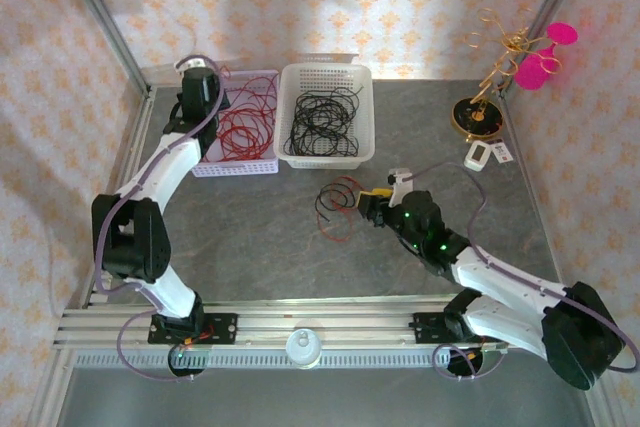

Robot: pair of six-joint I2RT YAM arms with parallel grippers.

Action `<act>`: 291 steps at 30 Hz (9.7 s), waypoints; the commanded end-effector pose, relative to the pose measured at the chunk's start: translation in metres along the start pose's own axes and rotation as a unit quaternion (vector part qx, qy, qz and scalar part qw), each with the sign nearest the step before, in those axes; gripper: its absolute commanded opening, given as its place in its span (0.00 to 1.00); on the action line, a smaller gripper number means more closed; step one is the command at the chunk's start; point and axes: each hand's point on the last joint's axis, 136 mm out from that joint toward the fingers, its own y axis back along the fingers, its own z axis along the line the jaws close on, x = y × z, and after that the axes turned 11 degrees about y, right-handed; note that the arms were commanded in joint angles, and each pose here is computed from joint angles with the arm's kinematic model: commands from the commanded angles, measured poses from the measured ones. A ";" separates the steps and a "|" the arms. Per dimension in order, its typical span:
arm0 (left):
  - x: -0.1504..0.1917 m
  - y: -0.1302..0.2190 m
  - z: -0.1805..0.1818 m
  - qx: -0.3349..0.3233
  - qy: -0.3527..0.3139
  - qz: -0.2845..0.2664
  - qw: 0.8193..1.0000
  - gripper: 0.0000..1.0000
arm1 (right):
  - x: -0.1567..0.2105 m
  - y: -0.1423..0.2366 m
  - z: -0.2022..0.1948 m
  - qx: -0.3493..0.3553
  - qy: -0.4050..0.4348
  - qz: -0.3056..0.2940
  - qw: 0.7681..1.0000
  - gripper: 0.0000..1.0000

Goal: Untangle the cables

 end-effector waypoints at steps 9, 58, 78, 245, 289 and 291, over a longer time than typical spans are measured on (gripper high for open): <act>0.121 -0.029 0.019 0.001 0.057 0.129 0.990 0.00 | 0.006 -0.002 -0.009 0.023 -0.024 0.008 0.999 0.48; 0.182 0.171 -0.001 0.197 0.063 0.217 0.954 0.64 | 0.114 -0.081 0.009 -0.036 -0.026 0.229 0.972 0.21; 0.183 0.322 -0.117 0.528 -0.042 0.247 0.811 0.65 | -0.055 0.031 0.042 -0.036 -0.132 0.074 0.988 0.09; -0.172 0.417 -0.180 0.425 0.020 -0.174 0.888 0.00 | 0.086 -0.021 -0.009 -0.026 -0.239 0.148 0.959 0.00; -0.244 0.083 -0.164 0.190 -0.013 -0.256 0.948 0.00 | 0.001 0.003 -0.004 -0.008 -0.206 0.087 0.975 0.60; -0.219 0.060 -0.163 0.186 -0.019 -0.233 0.954 0.00 | 0.003 0.001 -0.004 -0.008 -0.207 0.090 0.974 0.60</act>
